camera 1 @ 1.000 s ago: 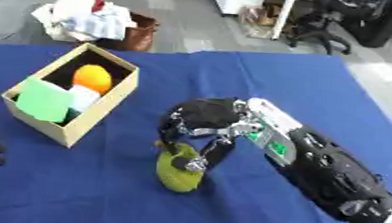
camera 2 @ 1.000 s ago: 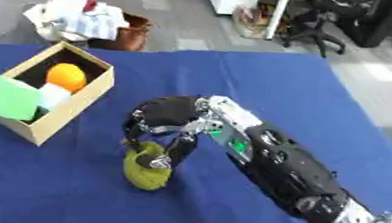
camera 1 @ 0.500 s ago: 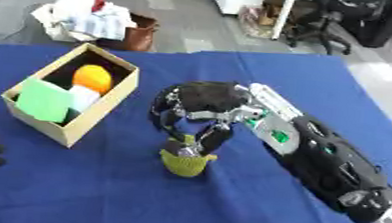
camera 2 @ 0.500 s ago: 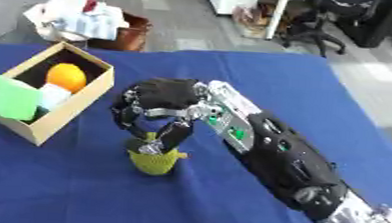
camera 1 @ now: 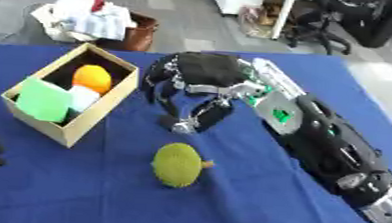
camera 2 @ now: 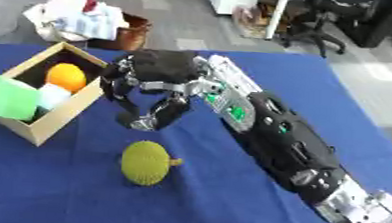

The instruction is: Pick up objects on the table and place them in the box.

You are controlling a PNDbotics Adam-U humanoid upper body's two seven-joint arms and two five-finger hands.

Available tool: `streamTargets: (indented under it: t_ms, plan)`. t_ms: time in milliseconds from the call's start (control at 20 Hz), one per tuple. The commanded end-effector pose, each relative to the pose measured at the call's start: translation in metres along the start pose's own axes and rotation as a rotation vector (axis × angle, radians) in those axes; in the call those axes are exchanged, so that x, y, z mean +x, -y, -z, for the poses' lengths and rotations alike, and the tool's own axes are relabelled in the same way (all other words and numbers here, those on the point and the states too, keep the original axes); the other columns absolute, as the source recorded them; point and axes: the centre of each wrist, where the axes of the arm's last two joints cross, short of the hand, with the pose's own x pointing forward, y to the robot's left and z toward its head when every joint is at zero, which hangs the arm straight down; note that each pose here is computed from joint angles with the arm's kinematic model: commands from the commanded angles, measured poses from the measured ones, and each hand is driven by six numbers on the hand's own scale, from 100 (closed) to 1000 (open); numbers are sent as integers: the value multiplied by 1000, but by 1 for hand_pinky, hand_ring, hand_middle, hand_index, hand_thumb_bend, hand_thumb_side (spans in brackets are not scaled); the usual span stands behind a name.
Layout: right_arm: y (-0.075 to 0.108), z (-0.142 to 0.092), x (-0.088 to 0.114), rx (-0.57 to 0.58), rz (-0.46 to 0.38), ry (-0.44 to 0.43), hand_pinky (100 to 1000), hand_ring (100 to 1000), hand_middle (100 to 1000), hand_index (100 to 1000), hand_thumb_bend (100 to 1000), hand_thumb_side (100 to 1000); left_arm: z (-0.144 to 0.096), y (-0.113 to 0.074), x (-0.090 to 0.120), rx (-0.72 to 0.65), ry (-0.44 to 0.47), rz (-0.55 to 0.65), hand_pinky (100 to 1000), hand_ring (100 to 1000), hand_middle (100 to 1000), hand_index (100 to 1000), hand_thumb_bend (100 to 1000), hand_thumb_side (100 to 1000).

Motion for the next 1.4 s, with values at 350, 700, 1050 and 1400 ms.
streamTargets:
  t_ms: [350,700,1050,1400]
  plan:
    - [-30,-42,-11,448,-11,-11,849,895,915,1000,100,297,1,-5,6,0,14,24,618,649,603,806,100,854]
    - [-56,-56,-13,546,53,-58,849,897,926,1000,100,677,1,-5,6,1,14,26,618,649,603,806,100,857]
    - [-73,-55,-12,579,80,-62,846,891,915,1000,100,874,1,-5,7,0,15,26,618,649,603,805,100,857]
    - [-82,-40,-6,652,89,-8,854,895,907,1000,100,851,1,-4,7,-2,15,25,618,650,603,805,100,857]
